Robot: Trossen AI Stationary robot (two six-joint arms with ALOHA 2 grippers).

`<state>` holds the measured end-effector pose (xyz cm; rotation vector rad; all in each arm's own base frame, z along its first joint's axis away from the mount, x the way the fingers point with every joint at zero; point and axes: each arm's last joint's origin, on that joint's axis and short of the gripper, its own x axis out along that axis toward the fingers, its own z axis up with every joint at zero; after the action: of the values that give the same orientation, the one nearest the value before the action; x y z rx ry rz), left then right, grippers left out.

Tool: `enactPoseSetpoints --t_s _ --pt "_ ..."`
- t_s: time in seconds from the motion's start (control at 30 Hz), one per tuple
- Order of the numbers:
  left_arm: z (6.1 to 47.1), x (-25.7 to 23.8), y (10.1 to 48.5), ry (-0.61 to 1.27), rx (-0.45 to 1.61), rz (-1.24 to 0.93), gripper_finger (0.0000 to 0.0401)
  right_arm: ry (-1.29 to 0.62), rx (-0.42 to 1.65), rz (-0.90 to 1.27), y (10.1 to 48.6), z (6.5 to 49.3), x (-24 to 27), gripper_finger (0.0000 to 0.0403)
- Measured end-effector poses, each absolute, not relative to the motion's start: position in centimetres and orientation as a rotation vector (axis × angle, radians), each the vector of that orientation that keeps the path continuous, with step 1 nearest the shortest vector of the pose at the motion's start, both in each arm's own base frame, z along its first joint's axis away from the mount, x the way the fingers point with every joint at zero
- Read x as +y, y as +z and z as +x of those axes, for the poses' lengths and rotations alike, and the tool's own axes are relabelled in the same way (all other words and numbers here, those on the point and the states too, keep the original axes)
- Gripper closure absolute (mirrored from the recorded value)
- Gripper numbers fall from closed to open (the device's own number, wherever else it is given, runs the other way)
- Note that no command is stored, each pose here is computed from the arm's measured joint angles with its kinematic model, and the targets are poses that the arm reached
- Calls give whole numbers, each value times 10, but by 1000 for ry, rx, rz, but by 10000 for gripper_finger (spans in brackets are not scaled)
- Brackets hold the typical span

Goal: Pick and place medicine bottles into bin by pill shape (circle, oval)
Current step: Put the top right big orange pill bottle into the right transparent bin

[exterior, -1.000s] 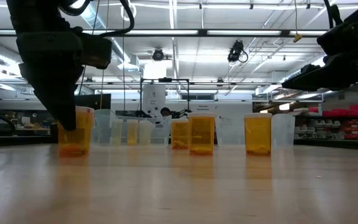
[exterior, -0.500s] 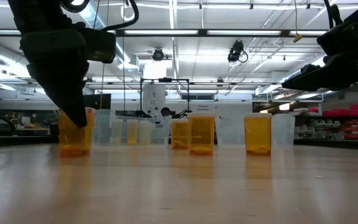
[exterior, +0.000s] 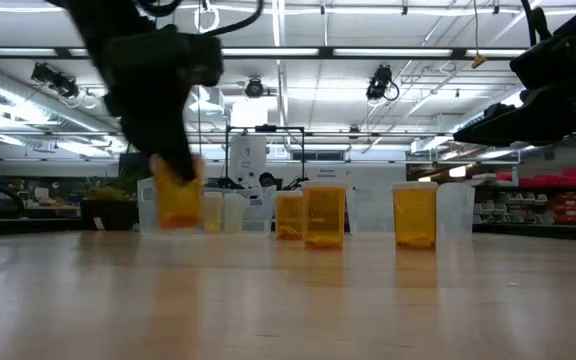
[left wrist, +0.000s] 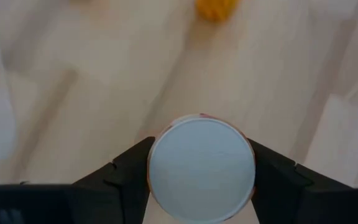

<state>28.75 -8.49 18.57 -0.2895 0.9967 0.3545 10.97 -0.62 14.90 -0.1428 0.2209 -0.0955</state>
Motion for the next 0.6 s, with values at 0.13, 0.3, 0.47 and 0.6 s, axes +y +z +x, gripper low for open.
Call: enactPoseSetpoints --t_s 0.13,0.3,0.47,0.6 --pt "303 -63 201 349 963 -273 178 -95 221 -143 149 110 -6 148" --pt "326 -36 210 317 977 -235 180 -96 221 -143 149 110 -6 148" --pt "355 -12 213 277 1011 -186 177 -95 223 -143 149 110 -6 148" --pt "374 4 213 248 1068 -165 179 -95 226 -143 149 110 -6 148"
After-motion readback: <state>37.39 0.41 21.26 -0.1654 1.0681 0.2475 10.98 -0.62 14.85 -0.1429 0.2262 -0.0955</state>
